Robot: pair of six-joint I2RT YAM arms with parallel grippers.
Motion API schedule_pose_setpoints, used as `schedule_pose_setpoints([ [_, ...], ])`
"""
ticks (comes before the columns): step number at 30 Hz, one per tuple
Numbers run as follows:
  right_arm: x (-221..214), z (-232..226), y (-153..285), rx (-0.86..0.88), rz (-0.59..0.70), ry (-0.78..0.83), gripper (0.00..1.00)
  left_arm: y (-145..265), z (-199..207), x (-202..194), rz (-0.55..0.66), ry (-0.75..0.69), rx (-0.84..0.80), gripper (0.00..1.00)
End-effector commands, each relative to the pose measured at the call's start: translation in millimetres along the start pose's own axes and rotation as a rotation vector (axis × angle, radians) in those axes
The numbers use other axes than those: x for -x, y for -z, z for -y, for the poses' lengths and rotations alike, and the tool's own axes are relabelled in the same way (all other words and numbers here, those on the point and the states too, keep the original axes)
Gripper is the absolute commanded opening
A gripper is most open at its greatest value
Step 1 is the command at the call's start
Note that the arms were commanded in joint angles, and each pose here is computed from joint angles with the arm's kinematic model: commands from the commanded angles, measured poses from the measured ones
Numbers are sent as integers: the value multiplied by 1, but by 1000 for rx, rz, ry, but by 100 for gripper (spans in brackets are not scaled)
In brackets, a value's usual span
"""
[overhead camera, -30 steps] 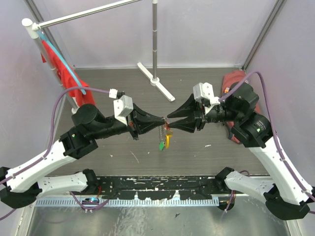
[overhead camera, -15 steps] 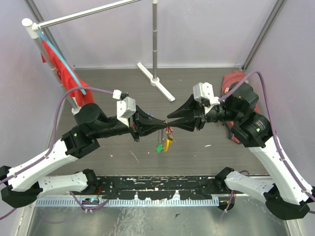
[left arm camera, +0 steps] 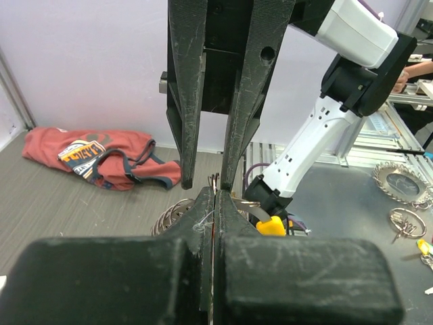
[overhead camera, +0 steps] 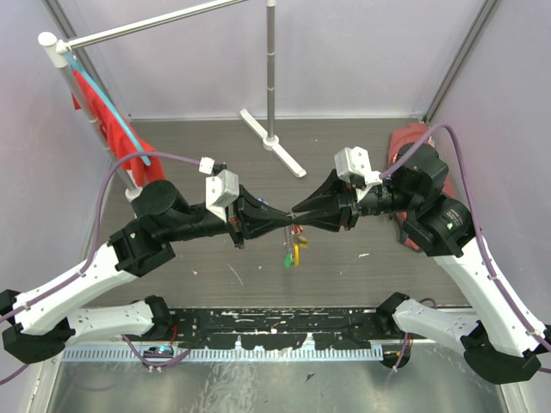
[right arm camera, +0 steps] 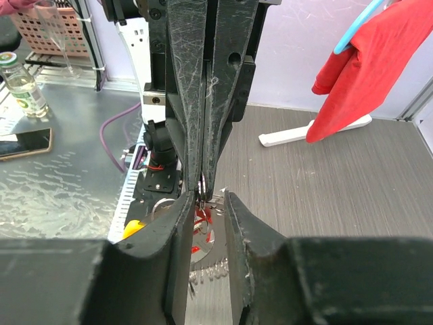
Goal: Put the keys on the keyring
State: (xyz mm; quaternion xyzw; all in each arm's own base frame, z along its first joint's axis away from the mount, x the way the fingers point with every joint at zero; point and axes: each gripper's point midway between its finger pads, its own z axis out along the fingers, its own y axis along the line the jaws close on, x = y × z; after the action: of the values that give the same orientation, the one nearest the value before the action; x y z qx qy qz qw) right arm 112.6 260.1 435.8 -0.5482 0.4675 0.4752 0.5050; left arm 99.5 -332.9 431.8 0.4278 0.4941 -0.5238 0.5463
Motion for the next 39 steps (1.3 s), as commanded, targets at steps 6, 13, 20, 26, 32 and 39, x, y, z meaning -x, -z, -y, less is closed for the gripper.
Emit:
schedule_pose_setpoints([
  [6, 7, -1, 0, 13, 11, 36, 7, 0, 3, 31, 90, -31, -3, 0],
  [13, 9, 5, 1, -27, 8, 49, 1, -2, -1, 26, 59, -26, 14, 0],
  [20, -3, 13, 4, -64, -62, 51, 1, 7, -1, 15, -49, -54, 23, 27],
  [26, -12, 16, 5, -81, -93, 50, 1, 16, 1, 9, -154, -87, 8, 36],
  [32, -21, 20, 6, -88, -138, 38, 1, 17, -6, -9, -329, -90, 18, 41],
  [39, -23, 19, 7, -87, -145, 34, 1, 13, -13, -21, -408, -85, 22, 49],
])
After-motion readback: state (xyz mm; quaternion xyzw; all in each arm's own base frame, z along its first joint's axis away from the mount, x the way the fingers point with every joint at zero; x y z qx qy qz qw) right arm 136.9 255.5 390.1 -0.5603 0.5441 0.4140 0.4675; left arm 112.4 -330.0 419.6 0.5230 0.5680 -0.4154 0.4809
